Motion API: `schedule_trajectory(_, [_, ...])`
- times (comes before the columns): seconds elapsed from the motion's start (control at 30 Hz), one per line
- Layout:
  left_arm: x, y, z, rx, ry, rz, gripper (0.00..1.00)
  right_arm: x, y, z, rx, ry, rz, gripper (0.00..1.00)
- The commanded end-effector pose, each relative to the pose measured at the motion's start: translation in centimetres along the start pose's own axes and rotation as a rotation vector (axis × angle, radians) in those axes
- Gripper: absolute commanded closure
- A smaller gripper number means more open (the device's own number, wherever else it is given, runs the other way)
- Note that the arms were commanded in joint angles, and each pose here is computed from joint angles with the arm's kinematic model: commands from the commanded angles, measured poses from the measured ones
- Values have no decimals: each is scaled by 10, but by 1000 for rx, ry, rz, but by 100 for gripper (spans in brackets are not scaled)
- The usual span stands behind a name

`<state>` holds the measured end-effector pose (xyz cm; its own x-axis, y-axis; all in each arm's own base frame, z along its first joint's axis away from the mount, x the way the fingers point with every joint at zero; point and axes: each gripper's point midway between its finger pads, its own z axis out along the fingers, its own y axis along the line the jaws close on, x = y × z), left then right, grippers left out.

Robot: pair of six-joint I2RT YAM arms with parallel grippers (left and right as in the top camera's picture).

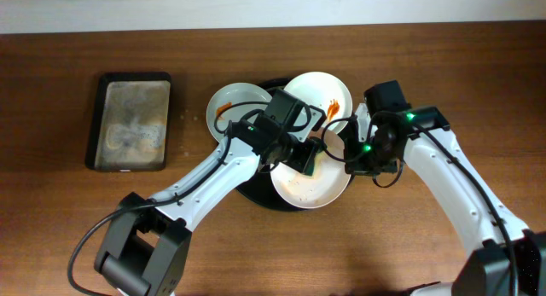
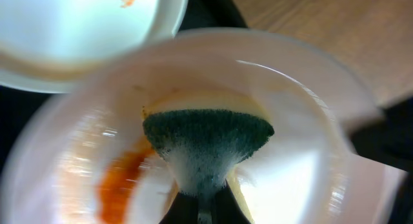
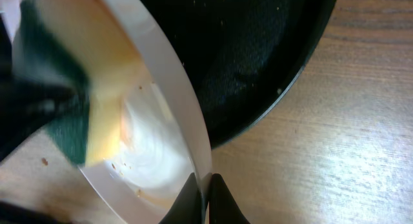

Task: Clean dirty plates on tray and stack at the side
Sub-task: 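Scrub the front plate with the sponge while the right gripper holds it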

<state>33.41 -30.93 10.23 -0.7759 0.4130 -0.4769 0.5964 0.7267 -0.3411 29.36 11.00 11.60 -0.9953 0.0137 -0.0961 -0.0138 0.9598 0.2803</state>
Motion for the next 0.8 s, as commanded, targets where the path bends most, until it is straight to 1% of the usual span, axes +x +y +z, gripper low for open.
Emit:
schedule_trajectory(0.0, [2,21,3,-108,3,-18,100,0,18,-29,-67,-66,-23,96])
schedule_trajectory(0.1, [3,23,4,-115,4,-18,100,3,20,-38,-75,-85,-32,96])
schedule_trajectory(0.3, [12,36,1,-192,38,-27,100,6,23,-55,-86,-136,-47,96])
schedule_trajectory(0.53, [13,36,1,-192,43,-28,100,4,20,-54,-67,-146,-54,96])
schedule_trajectory(0.57, [14,36,1,-192,46,-28,100,1,16,-51,-42,-144,-50,84])
schedule_trajectory(0.63, [19,36,1,-195,66,-33,100,-4,10,-40,-20,-121,-37,57])
schedule_trajectory(0.67, [22,37,1,-196,78,-37,100,-5,9,-34,-22,-108,-31,51])
schedule_trajectory(0.7, [25,38,2,-199,90,-39,100,-6,8,-28,-24,-90,-25,48])
schedule_trajectory(0.77, [35,44,6,-220,114,-45,100,-6,5,-13,-30,-39,-10,48])
